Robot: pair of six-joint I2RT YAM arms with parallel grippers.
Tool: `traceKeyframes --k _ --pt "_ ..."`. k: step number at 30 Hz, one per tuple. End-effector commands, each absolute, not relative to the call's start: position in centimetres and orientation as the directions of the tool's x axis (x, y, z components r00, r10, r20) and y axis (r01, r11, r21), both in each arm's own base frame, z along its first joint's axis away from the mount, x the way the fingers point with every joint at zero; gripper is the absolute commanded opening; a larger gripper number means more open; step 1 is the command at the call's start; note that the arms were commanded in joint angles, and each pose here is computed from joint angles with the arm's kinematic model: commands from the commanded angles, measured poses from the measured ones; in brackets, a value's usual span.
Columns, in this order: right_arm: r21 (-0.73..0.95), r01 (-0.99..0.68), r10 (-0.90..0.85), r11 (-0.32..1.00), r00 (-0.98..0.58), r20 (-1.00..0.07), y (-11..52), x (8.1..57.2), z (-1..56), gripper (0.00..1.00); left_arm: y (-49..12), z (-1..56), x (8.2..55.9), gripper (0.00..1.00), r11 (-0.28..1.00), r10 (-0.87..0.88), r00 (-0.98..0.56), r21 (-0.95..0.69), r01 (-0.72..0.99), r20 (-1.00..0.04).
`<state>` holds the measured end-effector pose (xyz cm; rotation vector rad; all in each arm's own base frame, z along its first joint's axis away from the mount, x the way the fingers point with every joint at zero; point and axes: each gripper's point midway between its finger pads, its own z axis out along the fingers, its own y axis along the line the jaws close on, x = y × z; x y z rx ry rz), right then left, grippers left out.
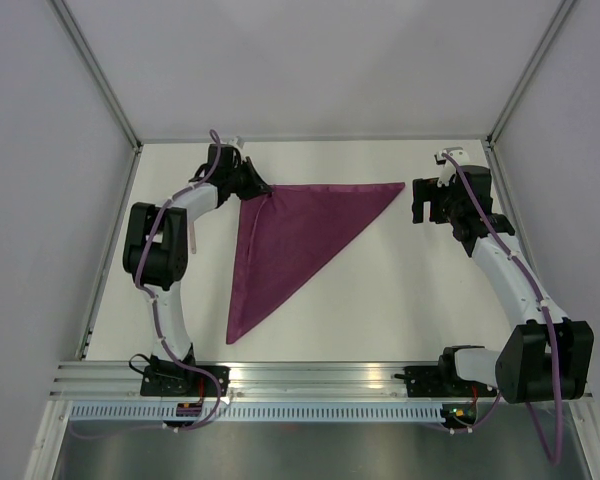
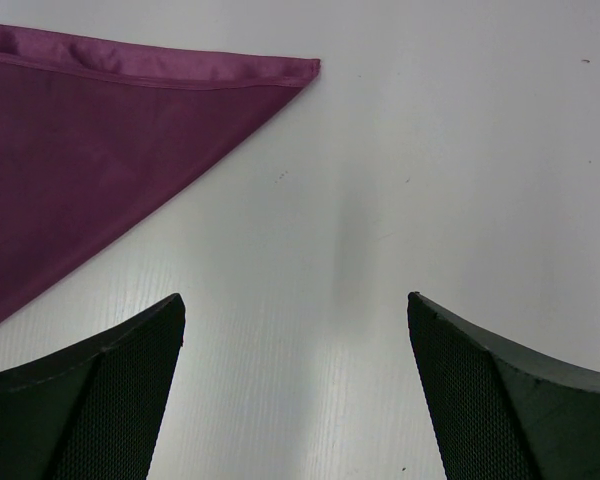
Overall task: Fold the napkin, place the utensils inside, and roll it up
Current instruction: Fold the napkin
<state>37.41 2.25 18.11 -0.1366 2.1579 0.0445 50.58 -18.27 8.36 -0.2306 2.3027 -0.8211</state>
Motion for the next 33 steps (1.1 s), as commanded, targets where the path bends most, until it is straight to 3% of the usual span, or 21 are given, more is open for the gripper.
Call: traceKeyframes --k 1,33 --pt "-0.028 -0.116 -0.086 0.993 -0.528 -0.845 2.2 38.0 19.6 0.96 -17.8 9.6 51.6 0.02 0.759 -0.402 -0.754 -0.65 0.043 -0.519" --pt "-0.027 -0.123 -0.091 0.992 -0.549 -0.831 2.3 38.2 18.7 0.96 -13.7 7.7 54.3 0.02 0.762 -0.427 -0.758 -0.647 -0.008 -0.494"
